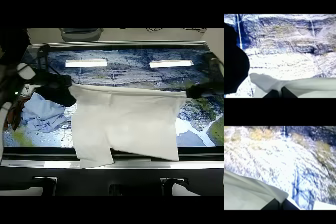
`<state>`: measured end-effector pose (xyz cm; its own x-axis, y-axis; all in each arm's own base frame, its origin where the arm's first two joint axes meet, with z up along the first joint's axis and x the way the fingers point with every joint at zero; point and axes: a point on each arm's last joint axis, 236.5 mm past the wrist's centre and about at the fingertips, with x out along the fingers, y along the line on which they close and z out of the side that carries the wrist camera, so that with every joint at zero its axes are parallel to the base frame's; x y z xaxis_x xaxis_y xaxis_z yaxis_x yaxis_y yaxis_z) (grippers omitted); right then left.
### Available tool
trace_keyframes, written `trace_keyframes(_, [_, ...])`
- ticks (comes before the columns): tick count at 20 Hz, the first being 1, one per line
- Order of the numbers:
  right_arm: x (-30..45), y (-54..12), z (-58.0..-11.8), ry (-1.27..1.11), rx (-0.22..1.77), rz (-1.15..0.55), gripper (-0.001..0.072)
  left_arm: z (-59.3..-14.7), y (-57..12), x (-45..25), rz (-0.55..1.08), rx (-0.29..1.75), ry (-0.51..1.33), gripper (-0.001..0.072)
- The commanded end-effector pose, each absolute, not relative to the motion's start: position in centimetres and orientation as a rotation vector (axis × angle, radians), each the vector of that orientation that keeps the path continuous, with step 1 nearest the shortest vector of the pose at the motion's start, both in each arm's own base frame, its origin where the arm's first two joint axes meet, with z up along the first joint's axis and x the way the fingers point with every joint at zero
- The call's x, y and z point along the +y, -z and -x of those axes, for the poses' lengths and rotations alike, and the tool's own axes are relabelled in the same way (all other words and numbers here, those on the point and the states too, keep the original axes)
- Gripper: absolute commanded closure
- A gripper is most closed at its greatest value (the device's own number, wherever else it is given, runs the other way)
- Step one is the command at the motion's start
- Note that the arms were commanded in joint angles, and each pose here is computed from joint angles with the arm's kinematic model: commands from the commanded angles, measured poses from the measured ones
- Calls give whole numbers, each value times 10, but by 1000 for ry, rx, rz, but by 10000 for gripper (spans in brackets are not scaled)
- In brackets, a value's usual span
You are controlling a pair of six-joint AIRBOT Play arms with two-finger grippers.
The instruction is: Fold the shirts.
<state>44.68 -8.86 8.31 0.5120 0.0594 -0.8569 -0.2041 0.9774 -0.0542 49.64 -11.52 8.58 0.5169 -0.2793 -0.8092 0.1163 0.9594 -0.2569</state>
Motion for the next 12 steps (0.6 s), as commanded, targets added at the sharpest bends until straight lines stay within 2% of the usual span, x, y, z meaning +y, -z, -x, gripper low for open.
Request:
trace_keyframes(1, [-94,-37,-537,-65,822,102,657,-549,-22,-121,210,1020,226,675])
trace_keyframes(4, [-100,-27,-572,-13,703,9,657,-588,-21,-123,220,932,219,675])
trace_keyframes(6, [-96,-9,-572,-22,731,-28,657,-592,-10,-131,228,942,226,675])
trace_keyframes(10, [-81,-2,-535,-138,887,20,656,-556,1,-110,96,1101,190,676])
trace_keyframes(12, [-78,1,-492,-238,1033,96,656,-514,6,-99,58,1272,188,676])
